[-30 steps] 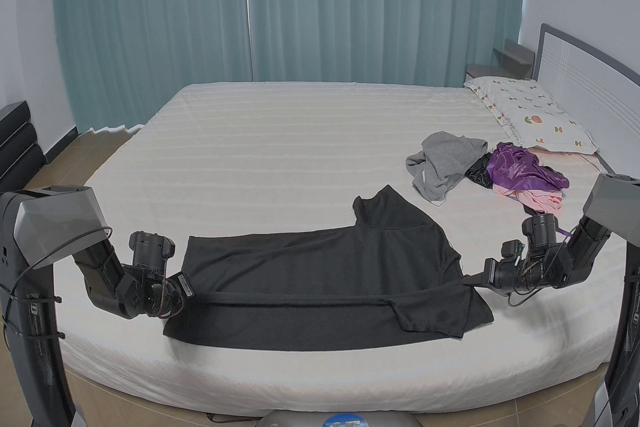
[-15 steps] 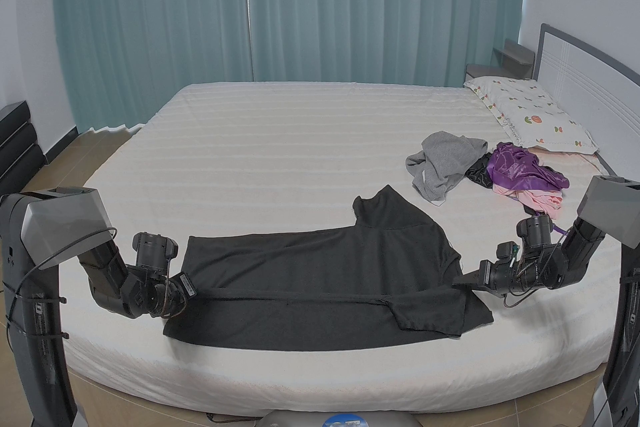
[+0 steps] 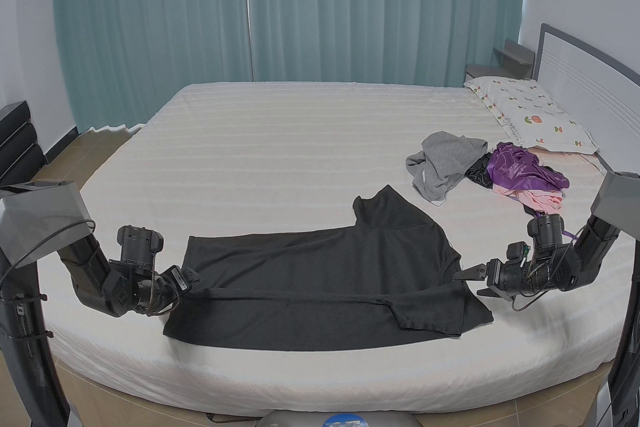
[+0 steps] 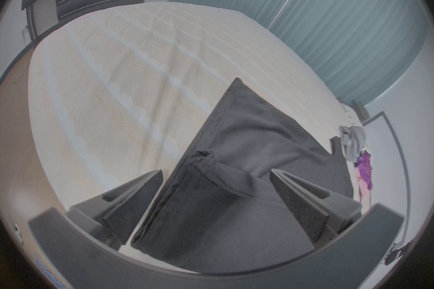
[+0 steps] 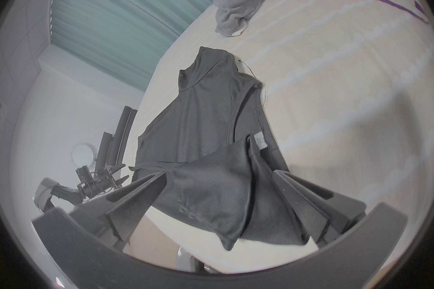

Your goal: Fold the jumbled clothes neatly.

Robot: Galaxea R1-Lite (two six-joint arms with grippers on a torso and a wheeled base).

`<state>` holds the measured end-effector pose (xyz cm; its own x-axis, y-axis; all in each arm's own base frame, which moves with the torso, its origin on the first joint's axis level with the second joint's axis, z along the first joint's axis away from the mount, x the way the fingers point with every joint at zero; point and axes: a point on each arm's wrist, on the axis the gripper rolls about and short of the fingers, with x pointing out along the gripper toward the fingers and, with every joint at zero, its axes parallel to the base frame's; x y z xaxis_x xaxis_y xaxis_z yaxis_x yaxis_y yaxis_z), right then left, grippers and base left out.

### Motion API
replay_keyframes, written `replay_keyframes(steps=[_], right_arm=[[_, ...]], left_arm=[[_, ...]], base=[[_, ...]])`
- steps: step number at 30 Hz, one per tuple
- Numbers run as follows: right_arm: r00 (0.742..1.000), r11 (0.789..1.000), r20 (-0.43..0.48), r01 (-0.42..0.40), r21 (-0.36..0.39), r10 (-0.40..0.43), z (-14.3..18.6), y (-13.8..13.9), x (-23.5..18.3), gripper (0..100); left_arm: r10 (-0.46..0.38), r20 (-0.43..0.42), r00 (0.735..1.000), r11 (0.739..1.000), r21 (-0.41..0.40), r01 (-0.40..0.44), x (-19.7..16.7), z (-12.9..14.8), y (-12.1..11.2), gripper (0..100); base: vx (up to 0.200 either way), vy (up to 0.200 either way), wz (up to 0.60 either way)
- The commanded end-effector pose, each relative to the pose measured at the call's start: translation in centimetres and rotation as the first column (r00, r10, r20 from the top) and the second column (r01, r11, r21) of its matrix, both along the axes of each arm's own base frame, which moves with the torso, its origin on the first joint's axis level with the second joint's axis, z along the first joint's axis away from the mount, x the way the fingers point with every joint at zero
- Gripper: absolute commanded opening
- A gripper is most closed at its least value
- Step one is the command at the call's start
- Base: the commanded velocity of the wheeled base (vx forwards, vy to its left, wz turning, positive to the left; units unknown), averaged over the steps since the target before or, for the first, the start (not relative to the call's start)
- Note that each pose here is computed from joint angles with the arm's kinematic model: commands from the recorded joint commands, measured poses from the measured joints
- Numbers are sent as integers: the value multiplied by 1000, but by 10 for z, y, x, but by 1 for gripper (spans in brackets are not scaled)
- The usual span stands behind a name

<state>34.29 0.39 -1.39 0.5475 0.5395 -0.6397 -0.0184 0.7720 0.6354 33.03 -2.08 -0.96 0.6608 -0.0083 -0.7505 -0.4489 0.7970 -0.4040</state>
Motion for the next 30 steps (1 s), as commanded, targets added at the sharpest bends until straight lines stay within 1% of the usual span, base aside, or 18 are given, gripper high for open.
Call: replay_keyframes(steps=[1,4,5,6,7,8,9,10,13,17,28,30], right_arm=[[998,997,-13,68,45,-68,24,-2,-22,100],[992,988,-37,125,86,-123,32,-3,-35,100],[991,988,-41,129,89,-125,31,-3,-36,100],[985,978,-62,170,122,-163,34,-4,-45,100],[985,978,-62,170,122,-163,34,-4,-45,100],[980,970,-70,197,140,-188,32,-5,-49,100],[980,970,-70,197,140,-188,32,-5,-49,100],[977,965,-62,209,155,-202,29,-6,-50,100],[977,963,-51,215,160,-209,23,-7,-47,100],[976,963,-47,216,162,-211,21,-7,-46,100],[976,964,-65,216,155,-209,15,-7,-48,100],[976,965,-68,215,152,-207,12,-7,-47,100]], left_arm=[[-1,75,997,998,-55,5,-17,36,11,100],[9,89,996,998,-64,-3,-20,42,15,100],[10,89,996,998,-66,-4,-20,42,15,100],[23,89,996,997,-79,-16,-21,42,15,100],[23,89,996,997,-79,-16,-21,42,15,100],[34,85,996,995,-92,-26,-21,42,14,100],[34,85,996,995,-92,-26,-21,42,14,100],[49,77,996,993,-110,-41,-21,40,14,100],[66,72,995,991,-124,-56,-20,38,14,100],[59,63,996,991,-122,-51,-23,37,14,100],[64,93,994,990,-128,-51,-17,34,14,100],[58,105,993,991,-129,-44,-11,34,14,100]], base=[[0,0,0],[0,0,0],[0,0,0],[0,0,0],[0,0,0],[0,0,0],[0,0,0],[0,0,0],[0,0,0],[0,0,0],[0,0,0],[0,0,0]])
